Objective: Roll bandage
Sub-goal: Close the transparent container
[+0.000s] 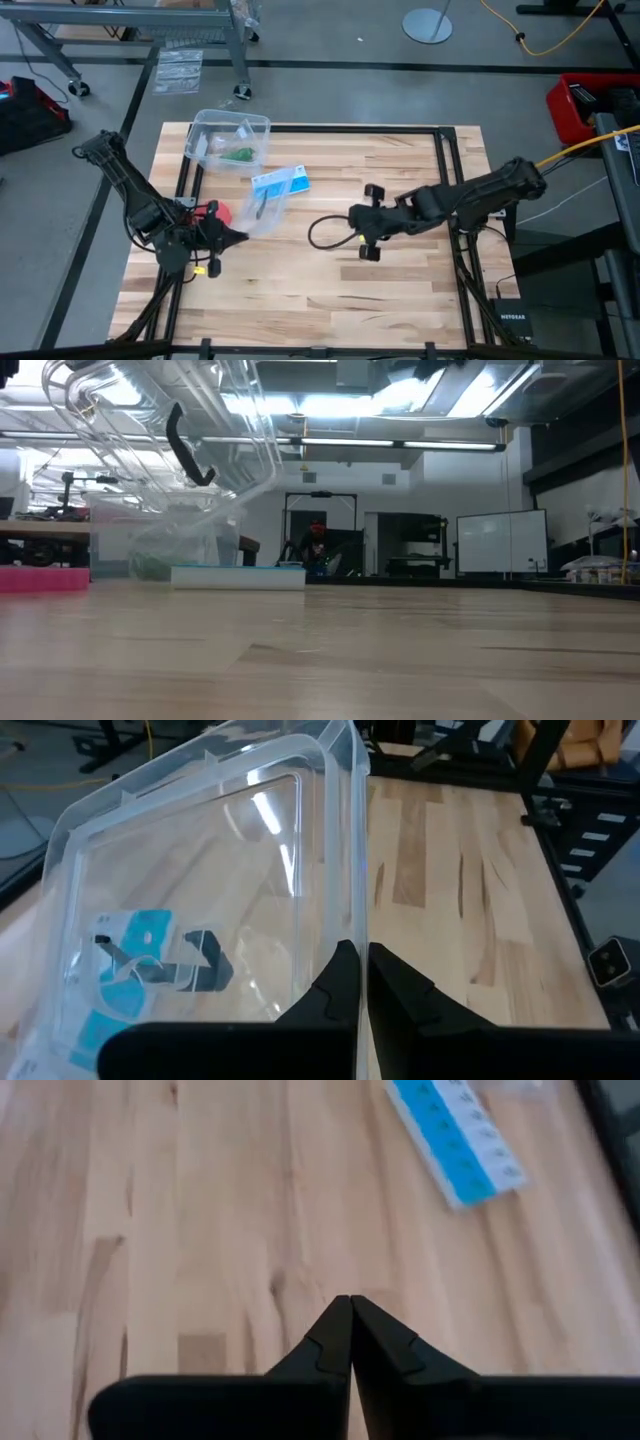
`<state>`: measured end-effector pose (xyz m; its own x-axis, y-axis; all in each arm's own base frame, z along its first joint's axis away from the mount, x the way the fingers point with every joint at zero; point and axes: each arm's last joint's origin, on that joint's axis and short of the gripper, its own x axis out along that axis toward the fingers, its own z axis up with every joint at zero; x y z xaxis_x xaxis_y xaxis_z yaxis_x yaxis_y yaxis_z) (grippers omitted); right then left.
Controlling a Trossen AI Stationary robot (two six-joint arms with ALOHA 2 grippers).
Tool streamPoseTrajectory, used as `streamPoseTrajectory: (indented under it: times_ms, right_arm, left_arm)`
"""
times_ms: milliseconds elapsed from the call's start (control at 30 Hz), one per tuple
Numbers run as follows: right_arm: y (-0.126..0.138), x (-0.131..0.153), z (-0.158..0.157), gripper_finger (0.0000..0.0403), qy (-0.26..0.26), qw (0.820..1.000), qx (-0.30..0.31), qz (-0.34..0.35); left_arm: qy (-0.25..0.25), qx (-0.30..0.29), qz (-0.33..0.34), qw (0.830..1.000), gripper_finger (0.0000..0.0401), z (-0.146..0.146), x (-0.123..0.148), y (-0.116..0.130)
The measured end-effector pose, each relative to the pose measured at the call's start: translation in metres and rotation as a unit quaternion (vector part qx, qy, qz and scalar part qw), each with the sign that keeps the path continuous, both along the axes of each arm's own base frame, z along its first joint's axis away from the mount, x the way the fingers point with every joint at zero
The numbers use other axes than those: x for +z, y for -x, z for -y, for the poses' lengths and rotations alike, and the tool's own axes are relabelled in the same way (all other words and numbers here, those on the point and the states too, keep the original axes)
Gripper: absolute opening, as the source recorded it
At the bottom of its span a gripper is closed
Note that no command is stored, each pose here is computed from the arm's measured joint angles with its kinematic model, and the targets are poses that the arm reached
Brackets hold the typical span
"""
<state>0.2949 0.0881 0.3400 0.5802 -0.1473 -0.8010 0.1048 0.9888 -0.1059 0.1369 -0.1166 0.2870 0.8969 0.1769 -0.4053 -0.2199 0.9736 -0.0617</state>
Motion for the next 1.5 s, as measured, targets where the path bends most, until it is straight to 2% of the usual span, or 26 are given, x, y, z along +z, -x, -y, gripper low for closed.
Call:
streamPoseTrajectory:
  times_ms: [233, 300, 400, 633, 767, 933, 1067, 1267, 1367, 1500]
  right_arm:
    - [-0.010, -0.077, -0.003, 0.0014, -0.043, 0.992, 0.002, 0.122]
    - [-0.017, -0.093, -0.006, 0.0014, -0.056, 0.985, 0.003, 0.161]
    - [-0.026, -0.114, -0.009, 0.0014, -0.064, 0.981, 0.013, 0.181]
    - [-0.054, -0.138, -0.006, 0.0015, -0.020, 0.967, -0.045, 0.250]
    - [-0.069, -0.142, 0.006, 0.0015, -0.032, 0.951, -0.070, 0.298]
    - [-0.078, -0.143, 0.021, 0.0020, -0.042, 0.939, -0.087, 0.329]
    - [-0.081, -0.142, 0.029, 0.0057, -0.050, 0.934, -0.088, 0.343]
    - [-0.083, -0.139, 0.031, 0.0142, -0.047, 0.928, -0.089, 0.359]
    - [-0.089, -0.141, 0.030, 0.0177, -0.023, 0.928, -0.075, 0.363]
    - [-0.109, -0.143, 0.026, 0.0206, 0.021, 0.932, -0.046, 0.358]
  left_arm:
    - [-0.001, 0.018, 0.024, 1.000, 0.0000, -0.005, 0.006, -0.009]
    - [0.012, 0.031, 0.035, 0.999, 0.0000, -0.009, 0.009, -0.012]
    - [0.038, 0.056, 0.045, 0.997, 0.0000, -0.016, 0.011, -0.013]
    - [0.128, 0.085, 0.055, 0.987, 0.0000, -0.025, 0.013, -0.015]
    - [0.153, 0.080, 0.043, 0.984, 0.0000, -0.028, 0.012, -0.018]
    - [0.157, 0.079, 0.036, 0.984, 0.0000, -0.031, 0.012, -0.020]
    - [0.152, 0.078, 0.030, 0.985, 0.0000, -0.034, 0.011, -0.021]
    - [0.160, 0.091, 0.032, 0.982, 0.0000, -0.038, 0.011, -0.024]
    - [0.176, 0.104, 0.037, 0.978, 0.0000, -0.041, 0.012, -0.025]
    - [0.204, 0.116, 0.043, 0.971, 0.0000, -0.044, 0.012, -0.028]
